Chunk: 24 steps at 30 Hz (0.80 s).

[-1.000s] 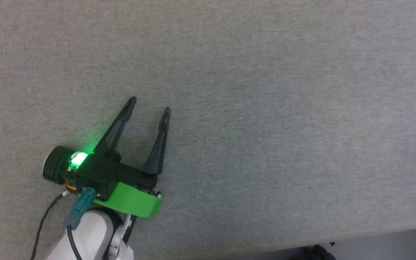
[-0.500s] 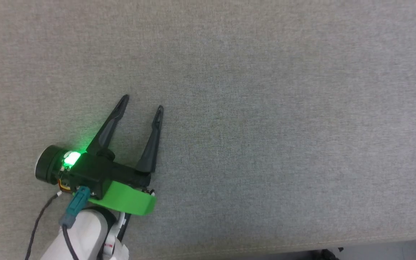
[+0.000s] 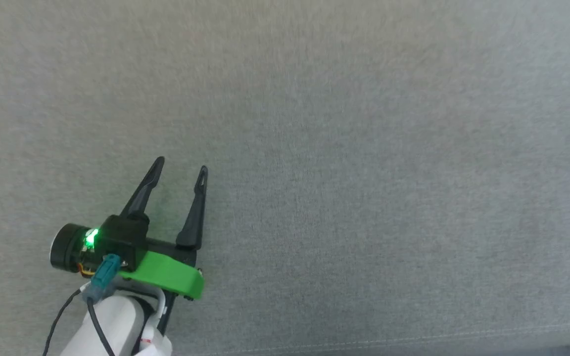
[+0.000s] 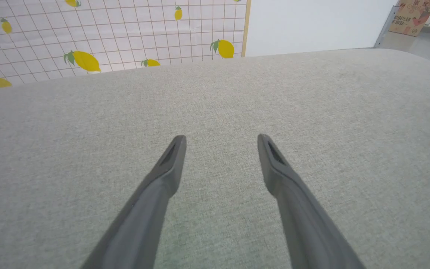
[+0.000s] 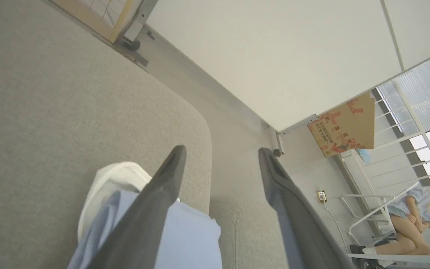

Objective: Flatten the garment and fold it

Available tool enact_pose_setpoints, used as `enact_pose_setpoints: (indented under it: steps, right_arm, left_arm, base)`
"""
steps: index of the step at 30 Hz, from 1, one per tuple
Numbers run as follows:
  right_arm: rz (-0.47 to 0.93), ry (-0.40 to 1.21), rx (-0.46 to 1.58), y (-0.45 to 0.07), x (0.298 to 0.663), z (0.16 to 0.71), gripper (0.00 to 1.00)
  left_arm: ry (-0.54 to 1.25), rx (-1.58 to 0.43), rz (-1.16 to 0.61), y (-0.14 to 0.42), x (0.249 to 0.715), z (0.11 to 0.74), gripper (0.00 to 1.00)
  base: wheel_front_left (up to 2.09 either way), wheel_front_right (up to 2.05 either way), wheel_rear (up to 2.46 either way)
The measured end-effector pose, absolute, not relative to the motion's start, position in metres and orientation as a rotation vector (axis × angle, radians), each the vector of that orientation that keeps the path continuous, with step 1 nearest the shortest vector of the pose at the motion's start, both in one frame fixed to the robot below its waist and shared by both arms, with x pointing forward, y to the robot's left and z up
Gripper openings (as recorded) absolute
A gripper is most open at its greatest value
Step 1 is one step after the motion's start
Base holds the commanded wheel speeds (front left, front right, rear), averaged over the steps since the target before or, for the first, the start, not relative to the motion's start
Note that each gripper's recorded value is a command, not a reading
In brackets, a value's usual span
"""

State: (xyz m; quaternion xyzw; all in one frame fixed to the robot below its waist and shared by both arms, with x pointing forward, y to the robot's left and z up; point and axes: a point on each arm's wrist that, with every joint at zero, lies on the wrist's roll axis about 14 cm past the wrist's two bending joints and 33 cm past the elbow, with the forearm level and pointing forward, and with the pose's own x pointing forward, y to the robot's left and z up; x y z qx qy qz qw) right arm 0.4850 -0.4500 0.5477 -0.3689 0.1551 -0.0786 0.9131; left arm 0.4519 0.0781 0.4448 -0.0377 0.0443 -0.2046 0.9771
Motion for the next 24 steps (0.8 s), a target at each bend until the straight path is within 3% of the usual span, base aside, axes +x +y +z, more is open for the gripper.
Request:
enact_pose_setpoints:
  steps: [6, 12, 24]
  right_arm:
    - [-0.054, 0.019, -0.56, -0.376, 0.495, 0.603, 1.0]
    - [0.041, -0.21, -0.385, -0.318, 0.476, 0.64, 1.0]
    - [0.079, -0.242, -0.084, -0.244, 0.429, 0.594, 1.0]
  left_arm:
    - [0.009, -0.032, -0.351, 0.098, 0.445, 0.483, 1.0]
    - [-0.062, 0.012, -0.268, 0.126, 0.433, 0.517, 1.0]
    - [-0.09, 0.076, -0.17, 0.163, 0.402, 0.537, 1.0]
  base:
    - [0.0, 0.0, 0.0]
    - [0.0, 0.0, 0.0]
    - [0.0, 0.0, 0.0]
